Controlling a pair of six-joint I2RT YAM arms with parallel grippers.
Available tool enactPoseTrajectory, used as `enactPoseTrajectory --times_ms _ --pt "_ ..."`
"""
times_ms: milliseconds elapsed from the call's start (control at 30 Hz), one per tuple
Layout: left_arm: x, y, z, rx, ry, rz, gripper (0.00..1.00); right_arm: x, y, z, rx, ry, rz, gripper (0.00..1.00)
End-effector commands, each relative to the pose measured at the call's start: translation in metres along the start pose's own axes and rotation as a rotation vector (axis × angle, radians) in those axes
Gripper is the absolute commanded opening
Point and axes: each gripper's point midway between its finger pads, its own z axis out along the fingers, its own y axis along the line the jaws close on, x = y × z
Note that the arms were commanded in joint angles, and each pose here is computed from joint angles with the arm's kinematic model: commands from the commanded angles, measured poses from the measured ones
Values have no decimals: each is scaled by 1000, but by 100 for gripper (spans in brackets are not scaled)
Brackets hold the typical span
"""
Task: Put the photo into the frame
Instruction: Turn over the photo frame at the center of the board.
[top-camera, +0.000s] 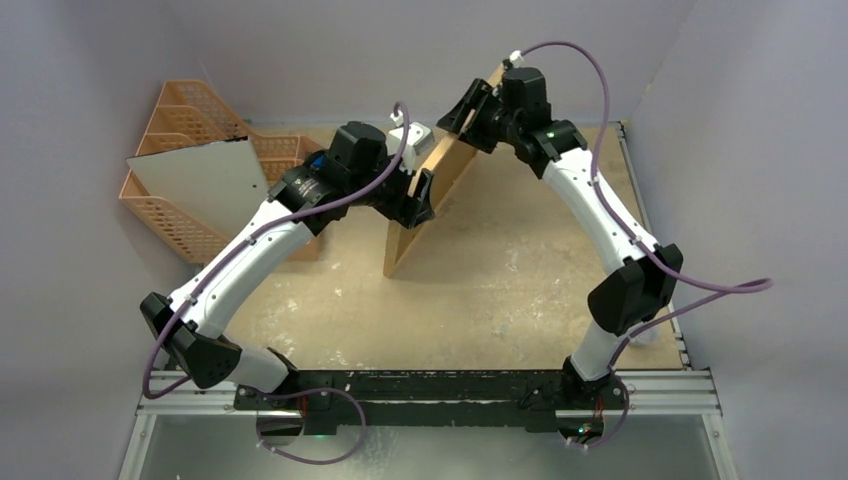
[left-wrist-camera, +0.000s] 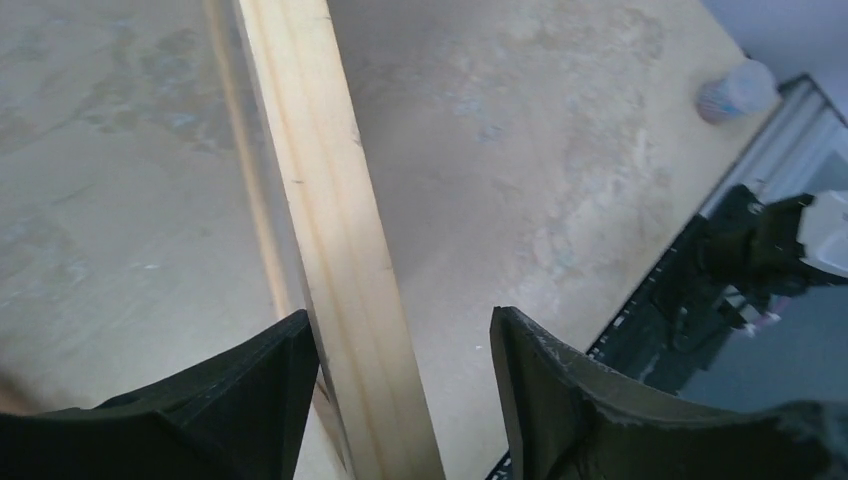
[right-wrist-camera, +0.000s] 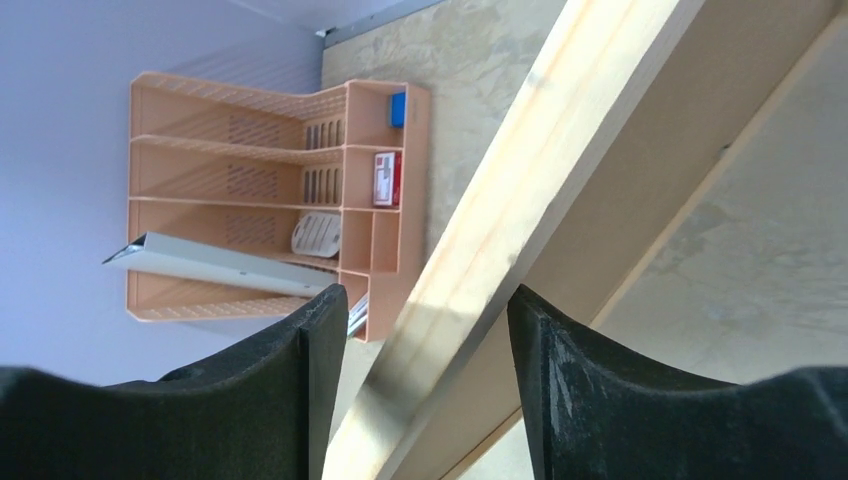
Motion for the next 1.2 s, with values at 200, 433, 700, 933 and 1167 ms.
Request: enactPoseTrajectory --times_ms 200,433,700,933,1167 --pt "-45 -81 -32 442 -227 68 75 -24 -13 -38 -55 -41 -28 59" --pt "-66 -97 -41 532 -308 39 76 -13 -46 -43 -61 8 -36 52" --pt "-78 -41 -30 189 -390 -97 77 -17 -88 -57 -16 -17 -54 46" --pt "-66 -3 -18 -1 -439 -234 76 -13 -137 -56 -30 10 -91 47" --pt "-62 44 49 -132 -300 -325 74 1 -139 -52 -127 5 -62 52"
